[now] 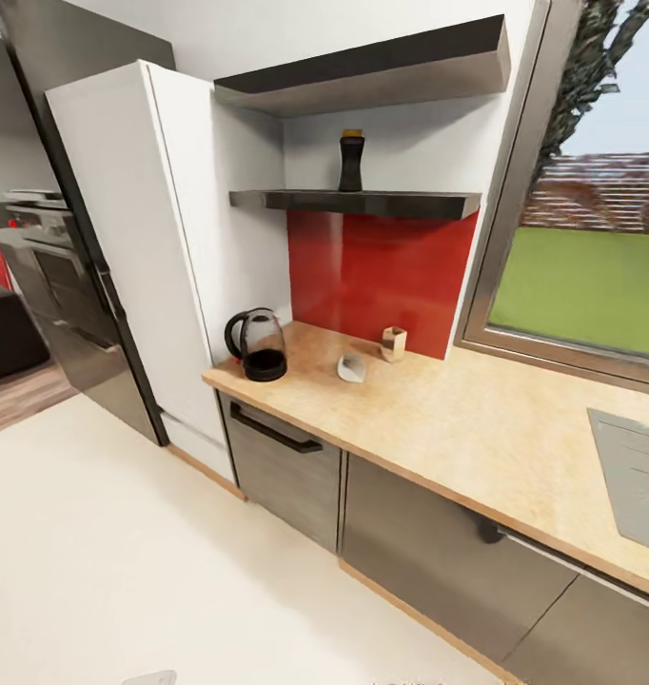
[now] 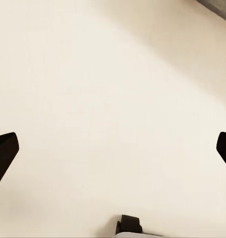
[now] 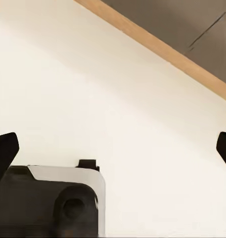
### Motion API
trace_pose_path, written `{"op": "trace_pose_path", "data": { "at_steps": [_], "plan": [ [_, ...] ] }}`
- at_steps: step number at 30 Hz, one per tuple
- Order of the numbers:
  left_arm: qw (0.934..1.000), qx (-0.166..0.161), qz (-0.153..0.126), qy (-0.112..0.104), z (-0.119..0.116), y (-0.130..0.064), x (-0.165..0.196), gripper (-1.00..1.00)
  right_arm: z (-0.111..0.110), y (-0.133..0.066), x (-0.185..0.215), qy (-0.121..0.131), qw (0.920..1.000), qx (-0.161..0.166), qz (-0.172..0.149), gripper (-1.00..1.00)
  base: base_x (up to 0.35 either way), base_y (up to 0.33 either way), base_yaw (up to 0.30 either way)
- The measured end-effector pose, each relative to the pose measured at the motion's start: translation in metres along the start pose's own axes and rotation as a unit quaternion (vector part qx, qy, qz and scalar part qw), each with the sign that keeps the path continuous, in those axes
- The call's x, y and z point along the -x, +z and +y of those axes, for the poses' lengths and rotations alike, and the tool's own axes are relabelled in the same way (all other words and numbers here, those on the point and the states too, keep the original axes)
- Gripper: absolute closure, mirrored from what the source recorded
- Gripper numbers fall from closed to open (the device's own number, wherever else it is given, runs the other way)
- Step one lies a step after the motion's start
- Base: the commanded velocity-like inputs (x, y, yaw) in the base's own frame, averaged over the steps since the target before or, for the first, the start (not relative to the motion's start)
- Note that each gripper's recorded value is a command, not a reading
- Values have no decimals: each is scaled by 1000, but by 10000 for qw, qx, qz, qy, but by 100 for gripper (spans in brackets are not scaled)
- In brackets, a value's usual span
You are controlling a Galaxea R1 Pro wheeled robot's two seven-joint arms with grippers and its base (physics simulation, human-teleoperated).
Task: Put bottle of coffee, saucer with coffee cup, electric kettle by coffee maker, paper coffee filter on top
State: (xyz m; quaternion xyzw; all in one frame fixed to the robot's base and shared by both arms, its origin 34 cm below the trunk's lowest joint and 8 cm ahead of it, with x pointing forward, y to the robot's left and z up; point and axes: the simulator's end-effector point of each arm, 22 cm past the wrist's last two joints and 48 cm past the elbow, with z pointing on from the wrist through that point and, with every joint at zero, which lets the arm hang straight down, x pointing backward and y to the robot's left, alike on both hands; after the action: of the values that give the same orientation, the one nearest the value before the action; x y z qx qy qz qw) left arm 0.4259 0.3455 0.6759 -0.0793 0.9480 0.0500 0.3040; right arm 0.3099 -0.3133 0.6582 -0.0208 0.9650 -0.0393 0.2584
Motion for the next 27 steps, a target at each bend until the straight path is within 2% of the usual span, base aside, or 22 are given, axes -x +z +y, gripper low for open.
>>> {"op": "trace_pose_path", "data": {
  "at_steps": [2, 6, 9, 10, 11, 14, 18, 20, 23, 27],
  "plan": [
    [10000, 5, 2, 0, 0, 0, 0, -100, -7, -4, -28, -31, 9996, -34, 296, -100, 0, 0, -269],
    [10000, 17, 17, 4, 1, 0, -1, -100, -10, -12, -62, -52, 9977, -54, 677, -100, 0, 0, -269],
    [9999, 35, 156, 18, 3, -3, -15, -100, -12, -29, -115, -27, 9918, -73, 1279, -100, 0, 0, -269],
    [9998, 37, 170, 20, 4, -3, -16, -100, -12, -32, -122, -22, 9906, -75, 1365, -100, 0, 0, -269],
    [9998, 42, 211, 24, 4, -4, -20, -100, -7, -42, -145, 6, 9858, -58, 1681, -100, 0, 0, -269],
    [9997, 42, 228, 29, 4, -4, -22, -100, -4, -48, -160, 35, 9810, -47, 1941, -100, 0, 0, -269],
    [9997, 43, 253, 39, 5, -5, -25, -100, -4, -52, -168, 207, 9769, -97, 2123, -100, 0, 0, -269],
    [9995, 39, 299, 76, 5, -6, -31, -100, -5, -52, -169, 399, 9757, -166, 2146, -100, 0, 0, -269],
    [9989, 31, 421, 202, 8, -10, -44, -100, -8, -52, -170, 877, 9721, -336, 2150, -100, 0, 0, -268],
    [9985, 46, 466, 268, 12, -11, -48, -100, -9, -52, -169, 1098, 9697, -409, 2142, -100, 0, 0, -202]
  ]
}}
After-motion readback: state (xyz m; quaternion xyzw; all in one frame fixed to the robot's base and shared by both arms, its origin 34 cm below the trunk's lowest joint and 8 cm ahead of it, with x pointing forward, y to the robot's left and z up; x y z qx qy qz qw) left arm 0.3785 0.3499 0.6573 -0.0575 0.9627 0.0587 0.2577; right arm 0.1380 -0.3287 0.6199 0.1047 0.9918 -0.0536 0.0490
